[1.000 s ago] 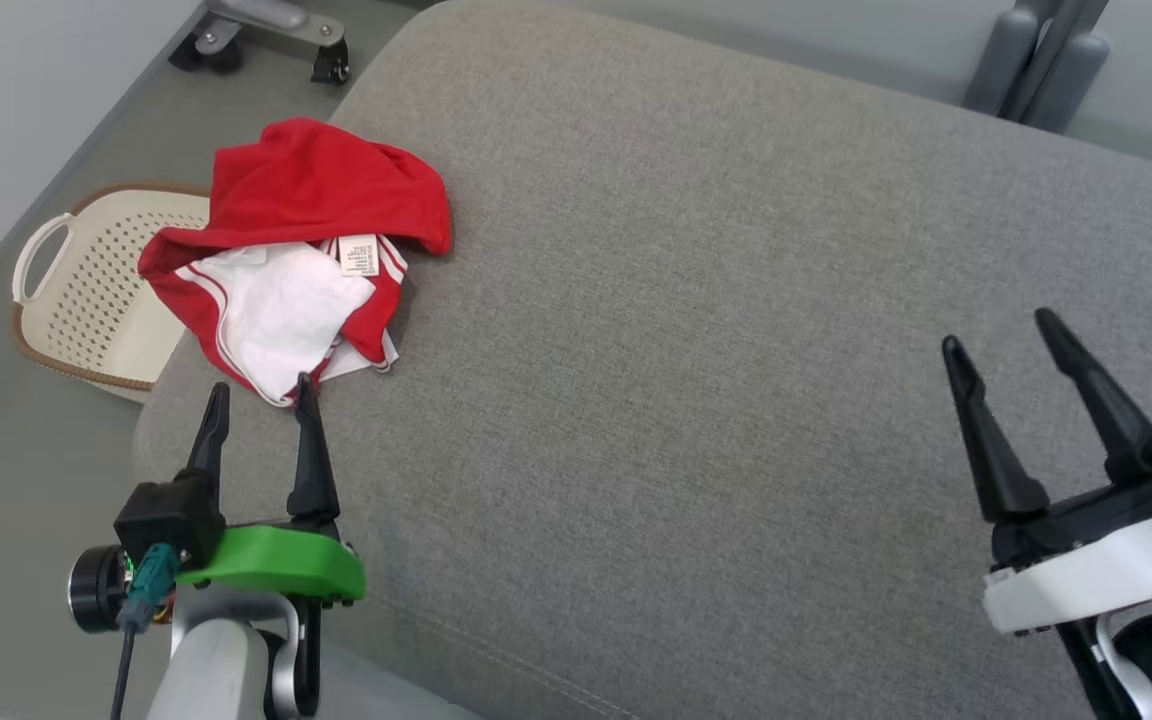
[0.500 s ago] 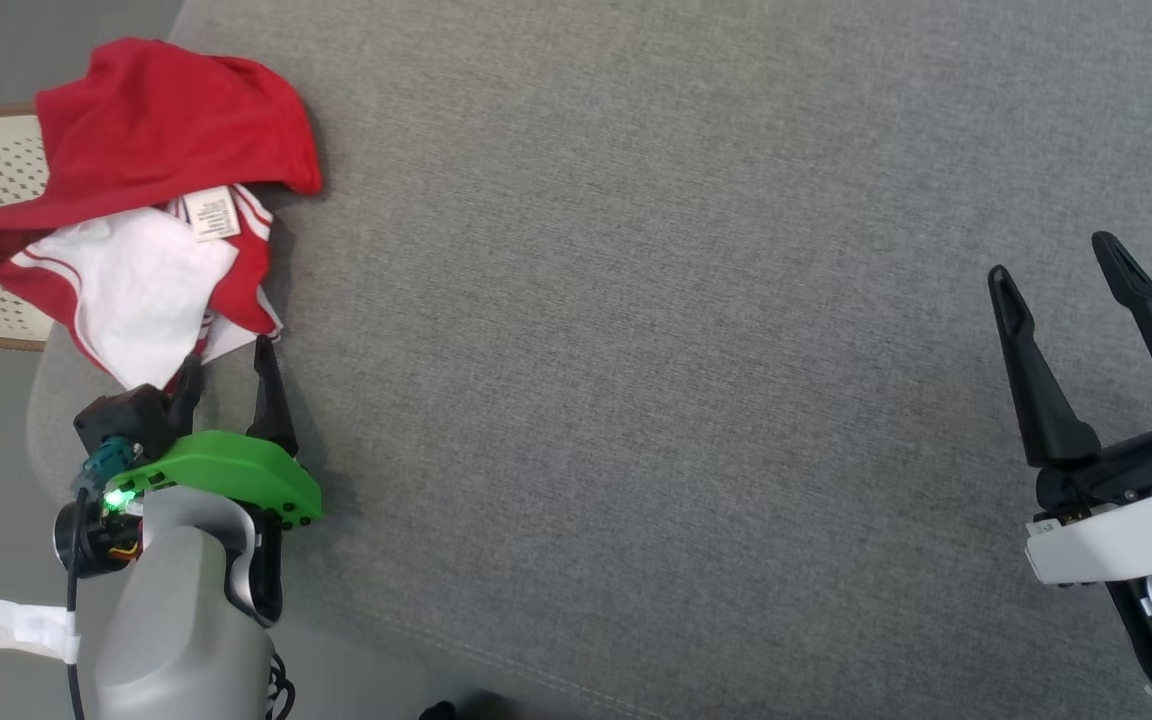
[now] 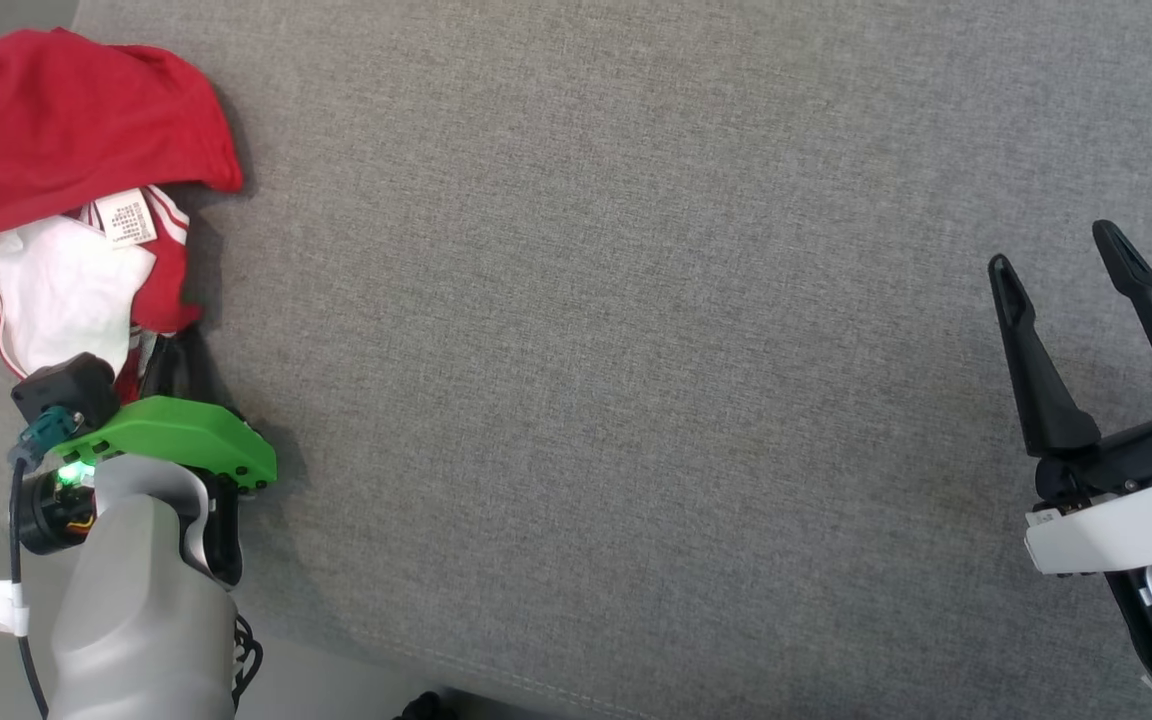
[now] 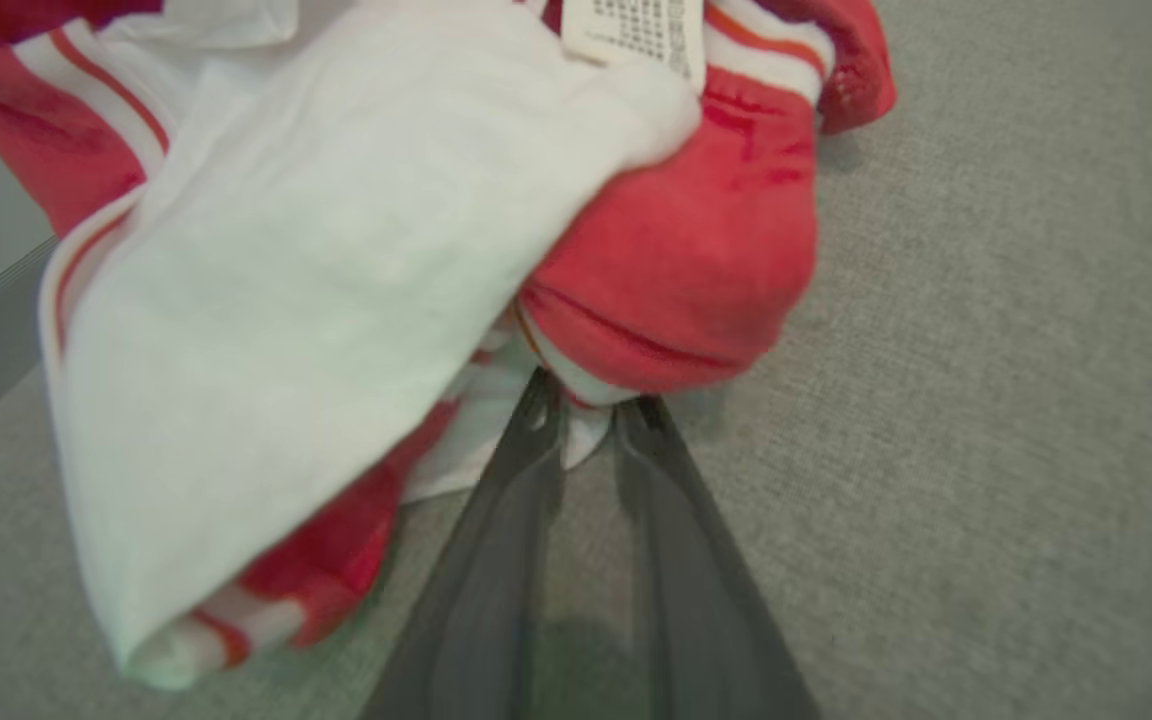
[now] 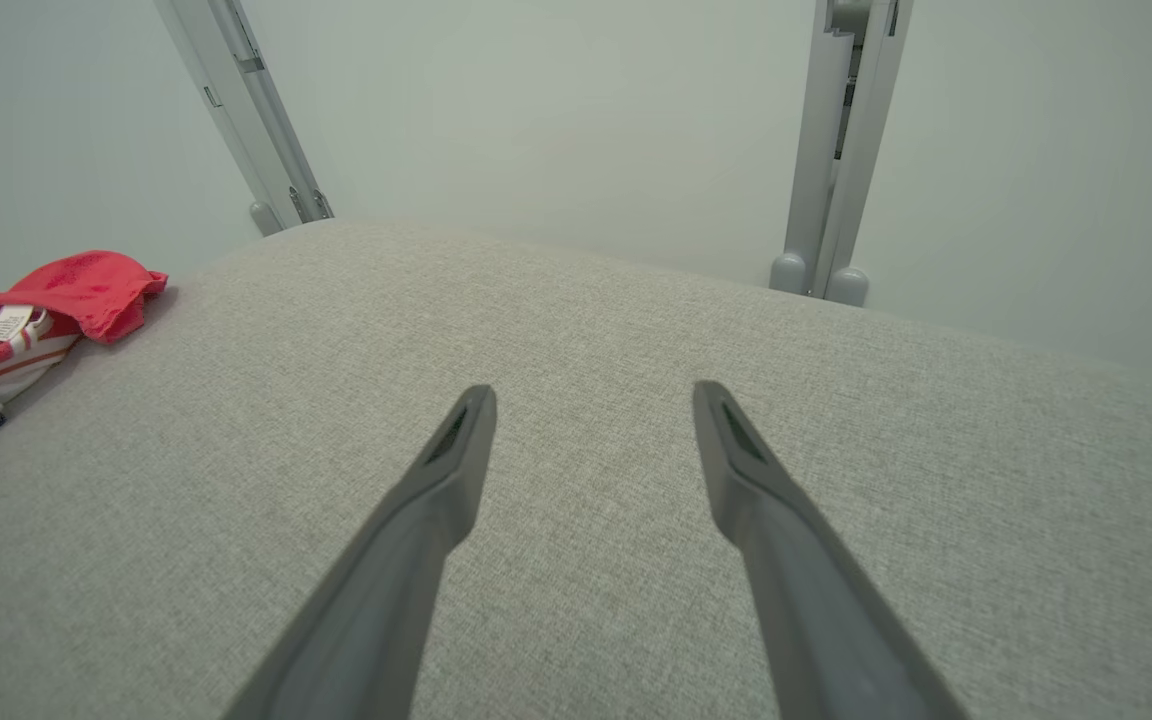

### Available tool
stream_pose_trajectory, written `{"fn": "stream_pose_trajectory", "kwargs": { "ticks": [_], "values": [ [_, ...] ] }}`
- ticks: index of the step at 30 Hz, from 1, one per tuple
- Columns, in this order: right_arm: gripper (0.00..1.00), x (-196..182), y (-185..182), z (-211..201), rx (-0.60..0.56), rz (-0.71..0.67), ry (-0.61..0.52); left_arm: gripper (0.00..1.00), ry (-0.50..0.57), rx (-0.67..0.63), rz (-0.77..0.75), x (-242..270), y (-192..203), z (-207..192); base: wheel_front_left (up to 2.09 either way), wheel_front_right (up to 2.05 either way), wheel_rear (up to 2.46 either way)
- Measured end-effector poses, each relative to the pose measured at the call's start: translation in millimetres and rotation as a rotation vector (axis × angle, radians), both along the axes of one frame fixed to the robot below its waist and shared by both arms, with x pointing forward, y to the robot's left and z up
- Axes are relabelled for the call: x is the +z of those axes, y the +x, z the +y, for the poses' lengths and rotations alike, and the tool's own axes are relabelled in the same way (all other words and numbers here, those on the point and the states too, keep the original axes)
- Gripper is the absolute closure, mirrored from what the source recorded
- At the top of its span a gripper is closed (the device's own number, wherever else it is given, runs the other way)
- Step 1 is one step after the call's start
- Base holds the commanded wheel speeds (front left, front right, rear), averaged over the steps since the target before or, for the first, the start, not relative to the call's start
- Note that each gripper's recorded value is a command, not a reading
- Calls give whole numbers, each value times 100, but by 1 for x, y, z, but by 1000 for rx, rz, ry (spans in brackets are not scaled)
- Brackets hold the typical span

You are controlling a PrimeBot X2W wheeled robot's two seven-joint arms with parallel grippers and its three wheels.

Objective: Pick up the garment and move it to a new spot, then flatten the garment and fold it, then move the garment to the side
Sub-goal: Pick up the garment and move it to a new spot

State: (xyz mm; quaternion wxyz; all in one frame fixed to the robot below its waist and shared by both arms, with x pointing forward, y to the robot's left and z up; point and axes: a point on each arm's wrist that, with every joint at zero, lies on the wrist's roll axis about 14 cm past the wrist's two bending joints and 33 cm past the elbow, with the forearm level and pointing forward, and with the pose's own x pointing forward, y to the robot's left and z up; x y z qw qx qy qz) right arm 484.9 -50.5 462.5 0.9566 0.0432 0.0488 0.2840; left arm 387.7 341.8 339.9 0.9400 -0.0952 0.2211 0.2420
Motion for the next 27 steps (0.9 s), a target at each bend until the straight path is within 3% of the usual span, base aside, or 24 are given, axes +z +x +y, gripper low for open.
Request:
{"fn": "stream_pose_trajectory", "kwargs": {
  "ticks": [11,17,23,27],
  "values": [
    [0,28,-10,3,-18,-62,46,100,183,-6,-247,88,-1,19,0,0,0],
    [0,52,-25,2,-37,-116,73,100,259,-57,-386,139,-10,4,0,0,0],
    [0,81,-41,-8,-81,-179,97,100,292,-199,-539,186,-5,-40,0,0,0],
    [0,94,-50,-24,-132,-214,104,100,263,-346,-636,209,12,-91,0,0,0]
  ]
}}
